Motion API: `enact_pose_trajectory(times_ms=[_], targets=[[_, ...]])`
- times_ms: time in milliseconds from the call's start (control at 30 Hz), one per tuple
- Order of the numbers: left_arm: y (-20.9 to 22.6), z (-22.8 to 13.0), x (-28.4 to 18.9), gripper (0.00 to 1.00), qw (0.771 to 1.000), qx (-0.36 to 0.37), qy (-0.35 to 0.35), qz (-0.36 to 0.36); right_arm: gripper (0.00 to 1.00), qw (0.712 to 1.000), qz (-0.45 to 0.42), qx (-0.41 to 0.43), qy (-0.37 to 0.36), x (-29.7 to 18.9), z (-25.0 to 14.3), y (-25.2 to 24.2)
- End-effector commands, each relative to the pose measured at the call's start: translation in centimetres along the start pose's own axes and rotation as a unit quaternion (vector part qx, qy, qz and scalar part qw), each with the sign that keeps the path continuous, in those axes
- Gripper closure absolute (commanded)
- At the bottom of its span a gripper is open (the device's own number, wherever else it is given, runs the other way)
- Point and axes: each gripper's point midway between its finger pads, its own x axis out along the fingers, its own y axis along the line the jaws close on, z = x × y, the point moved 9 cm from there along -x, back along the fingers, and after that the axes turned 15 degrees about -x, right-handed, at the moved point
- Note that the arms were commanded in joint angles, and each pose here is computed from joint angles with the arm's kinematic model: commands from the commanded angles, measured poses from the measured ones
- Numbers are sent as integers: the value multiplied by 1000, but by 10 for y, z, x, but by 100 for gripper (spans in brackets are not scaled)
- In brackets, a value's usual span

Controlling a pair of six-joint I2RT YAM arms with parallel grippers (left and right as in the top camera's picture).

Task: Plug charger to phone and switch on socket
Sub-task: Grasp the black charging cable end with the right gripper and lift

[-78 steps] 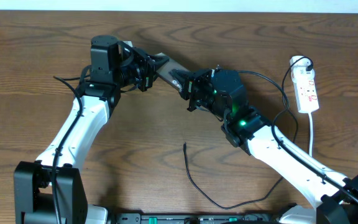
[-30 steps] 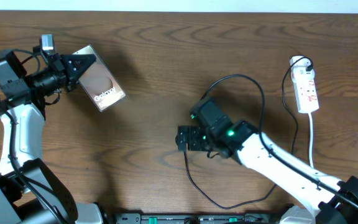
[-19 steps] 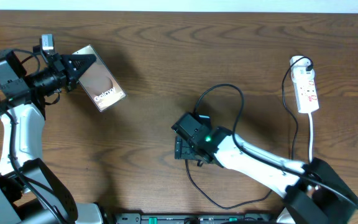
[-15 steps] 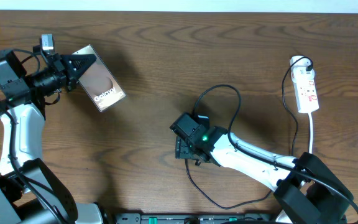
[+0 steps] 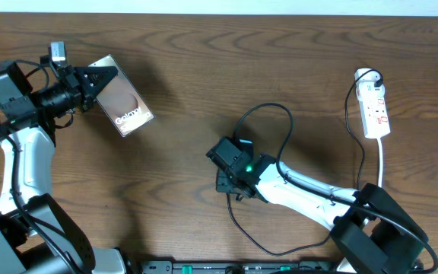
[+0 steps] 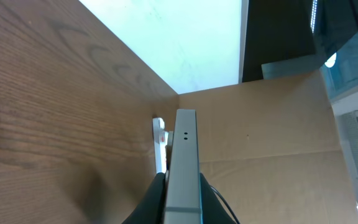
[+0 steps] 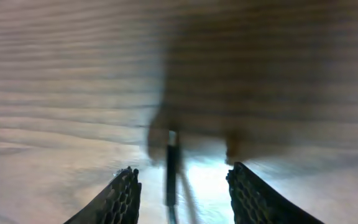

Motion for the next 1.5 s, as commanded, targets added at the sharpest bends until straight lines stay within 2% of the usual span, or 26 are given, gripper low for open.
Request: enact_pose_trajectory(times_ms=[0, 233, 333, 400, 467, 600, 667, 800, 867, 933, 967, 1000, 1067, 1167, 1267, 1367, 1467], targets=[[-15, -3, -3, 92, 999, 31, 13, -14, 54, 1000, 6, -15, 8, 5, -2, 4], [-15, -3, -3, 92, 999, 31, 13, -14, 55, 1000, -1, -5, 18, 12, -4, 2], [-15, -3, -2, 92, 999, 31, 13, -14, 58, 1000, -2, -5, 19, 13, -4, 2], [-15, -3, -3, 92, 999, 30, 13, -14, 63, 1000, -3, -4, 20, 13, -4, 1], [-15, -3, -3, 93, 999, 30, 13, -14, 76, 1000, -4, -1, 21, 14, -5, 1], [-15, -3, -3, 92, 999, 31, 13, -14, 95, 1000, -4, 0, 21, 14, -5, 1], [-15, -3, -2, 93, 999, 31, 13, -14, 99, 1000, -4, 2, 20, 14, -5, 1], [-15, -3, -2, 92, 999, 30, 13, -14, 99, 1000, 2, 4, 20, 14, -4, 2], [-15, -3, -3, 93, 999, 30, 13, -14, 99, 999, 29, 1, 28, 14, -1, 4], [-15, -3, -3, 93, 999, 30, 13, -14, 99, 992, 117, -11, 45, 10, 8, 12], [-15, -3, -3, 93, 999, 30, 13, -14, 99, 985, 163, -33, 45, 7, 14, 16], [-15, -3, -2, 93, 999, 30, 13, -14, 99, 967, 245, -63, 41, 1, 24, 22], [-15, -3, -3, 92, 999, 30, 13, -14, 99, 935, 341, -96, 27, -11, 40, 24], [-15, -3, -3, 93, 999, 31, 13, -14, 99, 885, 443, -142, -6, -28, 61, 12], [-15, -3, -2, 93, 999, 31, 13, -14, 99, 843, 489, -213, -64, -40, 75, 1], [-15, -3, -2, 93, 999, 30, 13, -14, 99, 759, 553, -320, -129, -58, 79, 5], [-15, -3, -2, 93, 999, 31, 15, -15, 99, 735, 563, -345, -154, -64, 83, 8]])
